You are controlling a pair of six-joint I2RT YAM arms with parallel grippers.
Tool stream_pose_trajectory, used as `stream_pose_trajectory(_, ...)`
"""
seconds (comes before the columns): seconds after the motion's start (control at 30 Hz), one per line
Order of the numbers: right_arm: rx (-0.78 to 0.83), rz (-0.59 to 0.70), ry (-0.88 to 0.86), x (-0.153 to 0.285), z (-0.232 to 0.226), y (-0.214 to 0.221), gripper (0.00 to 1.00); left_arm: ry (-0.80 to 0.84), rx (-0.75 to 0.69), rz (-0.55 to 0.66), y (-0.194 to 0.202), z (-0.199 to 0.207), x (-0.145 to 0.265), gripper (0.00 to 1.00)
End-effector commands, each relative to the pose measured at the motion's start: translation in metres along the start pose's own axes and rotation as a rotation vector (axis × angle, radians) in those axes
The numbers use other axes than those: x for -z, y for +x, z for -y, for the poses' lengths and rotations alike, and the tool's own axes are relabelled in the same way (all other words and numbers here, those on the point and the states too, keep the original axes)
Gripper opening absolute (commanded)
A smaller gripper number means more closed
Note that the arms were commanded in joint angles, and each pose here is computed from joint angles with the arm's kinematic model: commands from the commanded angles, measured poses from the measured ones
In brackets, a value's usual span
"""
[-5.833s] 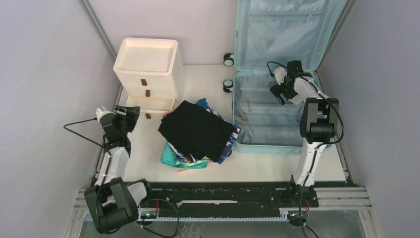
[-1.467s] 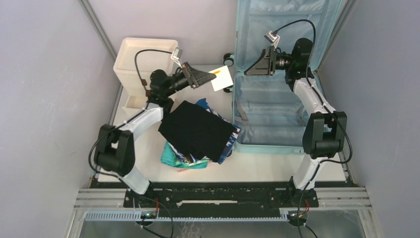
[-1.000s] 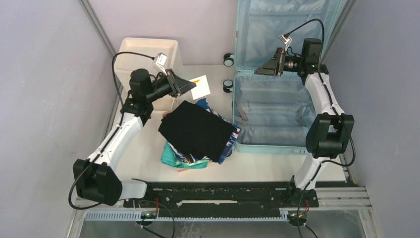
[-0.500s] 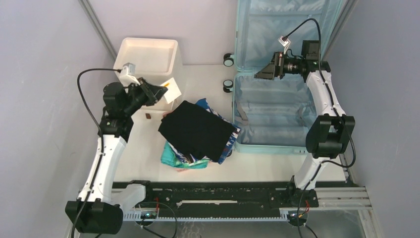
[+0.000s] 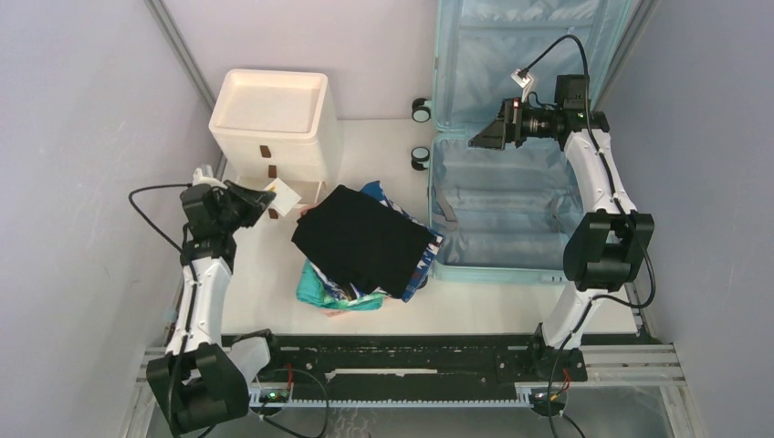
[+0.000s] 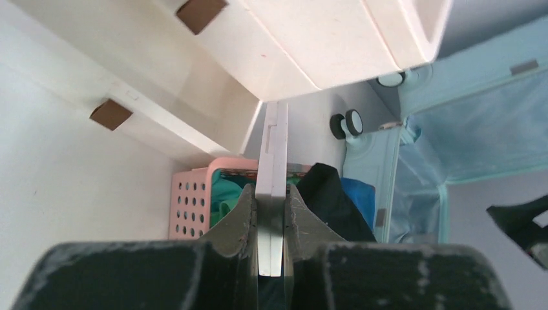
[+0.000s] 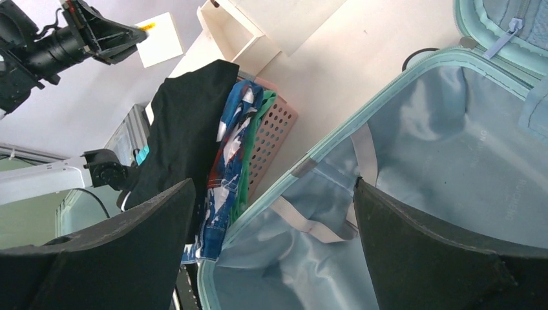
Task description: Open, take out, and arrange the luggage
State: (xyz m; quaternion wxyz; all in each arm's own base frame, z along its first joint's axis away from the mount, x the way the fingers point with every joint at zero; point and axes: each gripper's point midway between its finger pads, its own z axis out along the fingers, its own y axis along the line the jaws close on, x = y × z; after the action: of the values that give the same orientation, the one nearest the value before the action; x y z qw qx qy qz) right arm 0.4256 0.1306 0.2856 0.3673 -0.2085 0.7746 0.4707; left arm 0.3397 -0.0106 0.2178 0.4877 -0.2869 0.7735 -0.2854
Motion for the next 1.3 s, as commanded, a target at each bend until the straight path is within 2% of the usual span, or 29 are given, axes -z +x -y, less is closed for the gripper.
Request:
stream_pose_trajectory(0.0, 0.067, 0.017, -0.002, 0.001, -0.003, -0.014, 1.0, 0.023, 0.148, 0.106, -0.027, -0.001, -0.008, 0.0)
stream_pose_trajectory(0.27, 0.052, 0.017, -0.015, -0.002, 0.002, -0.017, 1.0, -0.138, 0.299, 0.242, -0.048, -0.044, -0.027, 0.0)
stream_pose_trajectory(0.63, 0.048, 0.009, -0.025, -0.009, 0.002, -0.017, 1.0, -0.166, 0.446, 0.231, -0.056, -0.069, -0.081, 0.02)
stream_pose_trajectory(0.87, 0.05, 0.008, -0.024, -0.009, 0.003, -0.017, 1.0, -0.16, 0.493, 0.198, -0.058, -0.075, -0.109, 0.13)
stream_pose_trajectory(1.07, 0.048, 0.008, -0.026, -0.01, 0.004, -0.018, 1.0, -0.166, 0.515, 0.184, -0.062, -0.075, -0.121, 0.42)
stream_pose_trajectory(1.17, 0.05, 0.009, -0.026, -0.01, 0.004, -0.019, 1.0, -0.168, 0.504, 0.183, -0.064, -0.073, -0.12, 0.48)
stream_pose_trajectory(1.27, 0.051, 0.012, -0.022, -0.009, 0.005, -0.019, 1.0, -0.164, 0.477, 0.197, -0.068, -0.069, -0.11, 0.49)
